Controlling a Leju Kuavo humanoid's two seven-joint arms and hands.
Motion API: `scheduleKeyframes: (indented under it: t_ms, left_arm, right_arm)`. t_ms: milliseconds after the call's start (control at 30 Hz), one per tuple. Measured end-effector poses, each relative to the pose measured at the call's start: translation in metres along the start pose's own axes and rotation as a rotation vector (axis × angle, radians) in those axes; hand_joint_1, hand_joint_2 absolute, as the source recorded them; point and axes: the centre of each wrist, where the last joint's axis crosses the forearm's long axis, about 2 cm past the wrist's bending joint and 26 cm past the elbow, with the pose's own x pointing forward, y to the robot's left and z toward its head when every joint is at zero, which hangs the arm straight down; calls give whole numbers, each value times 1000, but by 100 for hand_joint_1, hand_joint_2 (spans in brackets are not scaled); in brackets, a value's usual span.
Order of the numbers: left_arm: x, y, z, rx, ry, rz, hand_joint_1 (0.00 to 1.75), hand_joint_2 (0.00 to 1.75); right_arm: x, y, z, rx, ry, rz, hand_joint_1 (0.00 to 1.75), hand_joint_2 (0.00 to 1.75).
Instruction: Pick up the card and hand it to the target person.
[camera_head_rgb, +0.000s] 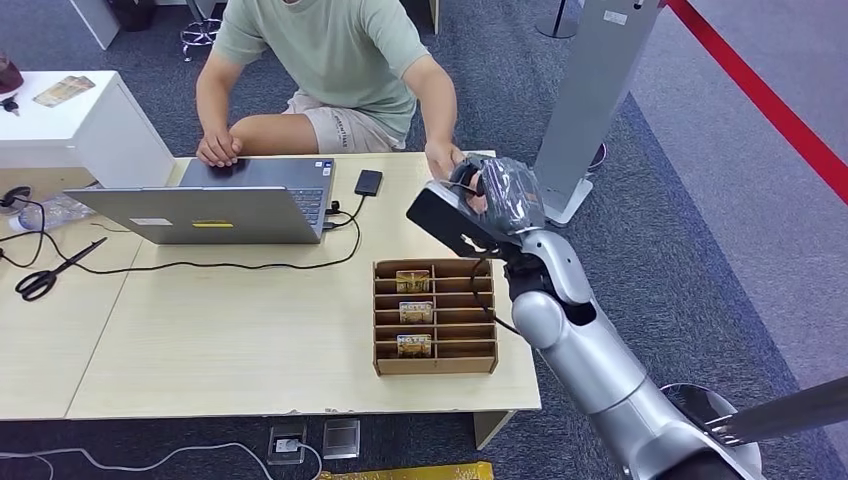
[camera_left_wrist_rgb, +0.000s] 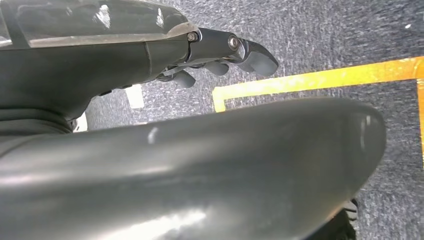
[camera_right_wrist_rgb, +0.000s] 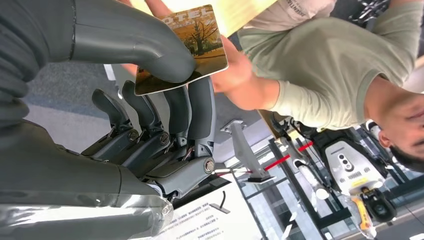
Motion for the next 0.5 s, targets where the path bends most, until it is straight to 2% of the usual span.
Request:
scheduleKeyframes:
  t_ms: [133, 267, 400, 500]
  left_arm:
    - [5, 0, 0, 4, 0, -5, 0, 0]
    - [5, 0, 0, 7, 2, -10, 0, 0]
    - [4, 0, 0, 8, 4, -13, 0, 0]
    - [4, 0, 0, 7, 5, -17, 0, 0]
  right_arm:
    - [-5, 2, -30, 19, 32, 53, 154, 175]
    - [-10, 7, -44, 51, 68, 91, 154, 175]
    - [-16, 15, -49, 94, 93, 116, 0, 175]
    - [-19, 25, -47, 131, 113, 126, 0, 175]
